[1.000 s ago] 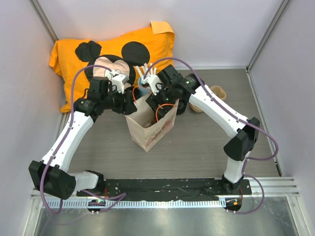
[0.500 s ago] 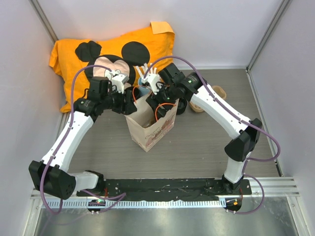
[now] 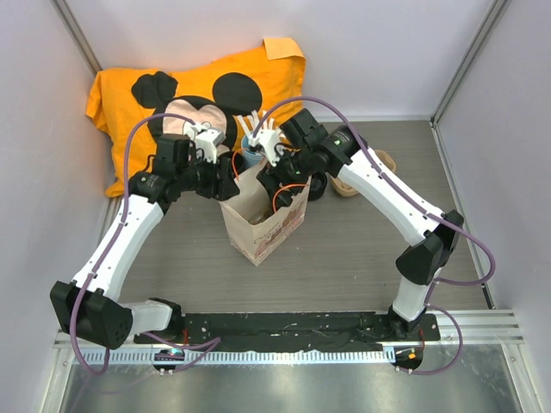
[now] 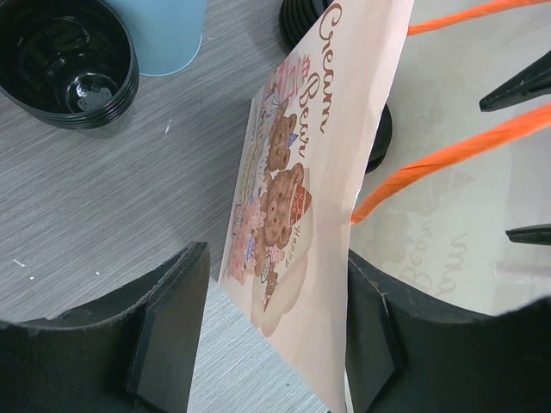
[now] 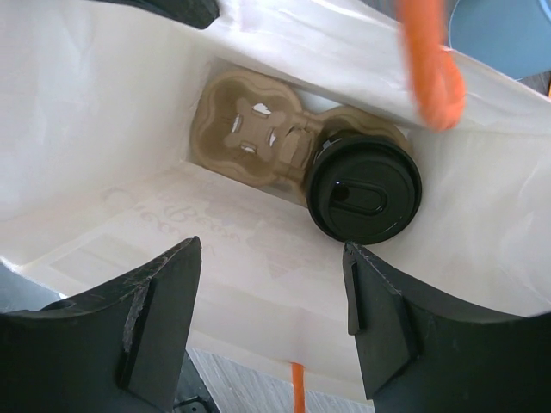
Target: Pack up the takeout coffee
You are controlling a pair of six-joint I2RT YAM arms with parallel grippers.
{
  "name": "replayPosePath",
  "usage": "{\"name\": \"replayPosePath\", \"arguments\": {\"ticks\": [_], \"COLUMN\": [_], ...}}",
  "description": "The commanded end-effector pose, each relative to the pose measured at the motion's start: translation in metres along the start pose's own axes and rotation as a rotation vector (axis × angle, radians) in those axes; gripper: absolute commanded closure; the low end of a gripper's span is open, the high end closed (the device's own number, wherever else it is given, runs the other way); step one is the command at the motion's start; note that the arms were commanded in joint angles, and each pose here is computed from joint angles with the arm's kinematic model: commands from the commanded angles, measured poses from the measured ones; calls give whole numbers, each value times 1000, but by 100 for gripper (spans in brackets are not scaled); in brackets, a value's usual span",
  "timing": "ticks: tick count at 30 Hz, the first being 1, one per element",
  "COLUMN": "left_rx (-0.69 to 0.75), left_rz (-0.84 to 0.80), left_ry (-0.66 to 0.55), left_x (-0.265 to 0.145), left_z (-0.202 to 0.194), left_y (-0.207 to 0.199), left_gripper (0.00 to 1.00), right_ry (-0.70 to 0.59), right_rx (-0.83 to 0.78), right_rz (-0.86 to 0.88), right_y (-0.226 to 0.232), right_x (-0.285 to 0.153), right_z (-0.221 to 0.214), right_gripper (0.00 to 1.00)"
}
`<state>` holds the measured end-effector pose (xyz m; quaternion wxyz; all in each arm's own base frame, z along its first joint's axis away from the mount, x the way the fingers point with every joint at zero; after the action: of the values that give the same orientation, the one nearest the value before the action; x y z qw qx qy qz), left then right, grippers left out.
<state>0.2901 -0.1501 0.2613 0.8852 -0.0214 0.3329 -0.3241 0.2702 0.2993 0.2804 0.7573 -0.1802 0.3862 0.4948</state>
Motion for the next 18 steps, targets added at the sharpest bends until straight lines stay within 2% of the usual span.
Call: {"name": "replayPosePath", "arguments": {"ticks": [1,9,18], "left_rx": [26,35,58], "left_rz": [2,6,-8], "left_ry": [-73,-73,-91], "left_x": [-13,-14,-21], "left_z": [22,24,32], "left_y": [-3,-3,-7], "left_gripper": [38,37,34], "right_ry": [-91,-160,-264], "right_rx": [-63,-122,-114], "right_rz": [23,4,-31], "right_y": [15,19,6], "right_x": [-34,-57,-89], "right_z": [15,25,39], "right_gripper": [28,25,21]}}
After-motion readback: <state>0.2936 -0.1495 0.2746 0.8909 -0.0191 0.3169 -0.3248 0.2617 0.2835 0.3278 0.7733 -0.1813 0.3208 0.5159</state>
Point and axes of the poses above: each gripper's point midway between its finger pads, its own x axis out along the fingers, its own y axis along the line the jaws close on, z = x × y, the point moved 3 cm from there along -x, back along the fingers, and after that the axes turned 3 degrees about x, right-handed, at the moved point
